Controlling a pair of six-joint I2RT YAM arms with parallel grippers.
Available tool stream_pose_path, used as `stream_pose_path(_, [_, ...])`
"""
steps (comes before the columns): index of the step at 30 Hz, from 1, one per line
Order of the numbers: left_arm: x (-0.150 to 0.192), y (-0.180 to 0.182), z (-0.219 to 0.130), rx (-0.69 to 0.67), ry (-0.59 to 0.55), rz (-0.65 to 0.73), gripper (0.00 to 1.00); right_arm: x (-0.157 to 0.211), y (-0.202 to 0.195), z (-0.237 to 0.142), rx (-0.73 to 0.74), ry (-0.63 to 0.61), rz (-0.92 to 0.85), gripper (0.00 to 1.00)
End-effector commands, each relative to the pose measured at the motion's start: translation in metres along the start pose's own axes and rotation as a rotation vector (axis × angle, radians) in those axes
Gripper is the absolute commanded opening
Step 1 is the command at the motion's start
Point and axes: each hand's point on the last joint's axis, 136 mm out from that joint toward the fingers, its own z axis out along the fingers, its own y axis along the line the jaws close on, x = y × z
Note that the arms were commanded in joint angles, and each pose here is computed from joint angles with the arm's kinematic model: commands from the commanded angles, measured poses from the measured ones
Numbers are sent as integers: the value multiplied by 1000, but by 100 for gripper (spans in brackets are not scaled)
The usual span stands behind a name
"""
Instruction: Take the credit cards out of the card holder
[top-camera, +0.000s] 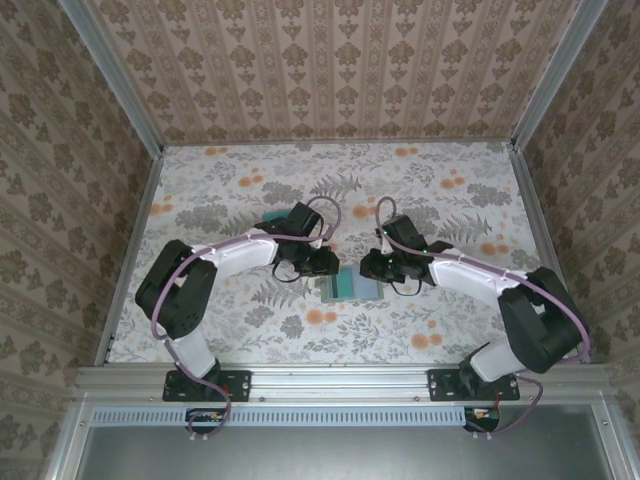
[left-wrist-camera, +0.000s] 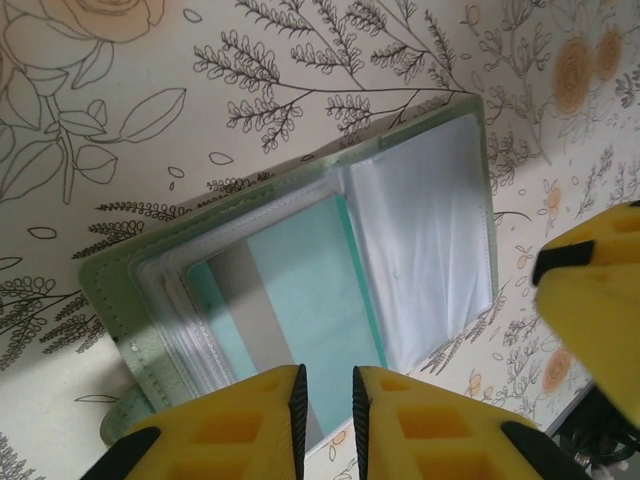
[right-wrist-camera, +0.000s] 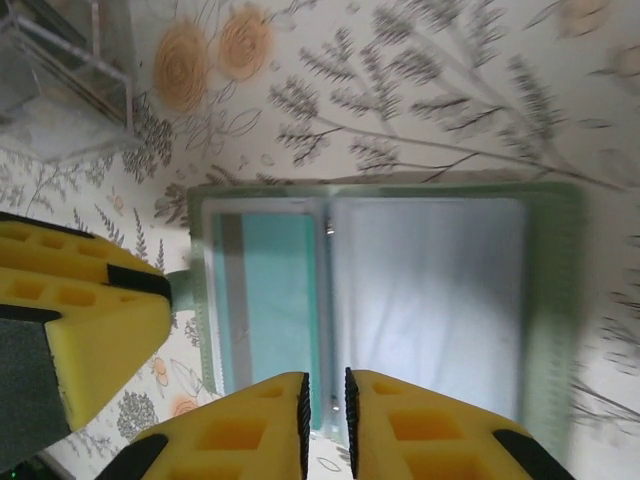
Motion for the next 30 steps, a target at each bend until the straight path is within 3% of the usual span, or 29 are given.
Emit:
stream_pose_path(1, [4, 11, 10, -28, 12, -17, 21, 4, 22, 12, -78, 56, -32, 20])
stream_pose_path(10, [16, 25, 20, -74, 67, -43, 21, 12, 18, 37, -80, 122, -5, 20])
stream_pose_path(30, [27, 38, 29, -128, 143, -67, 16, 20, 6, 50, -53, 165, 30, 21])
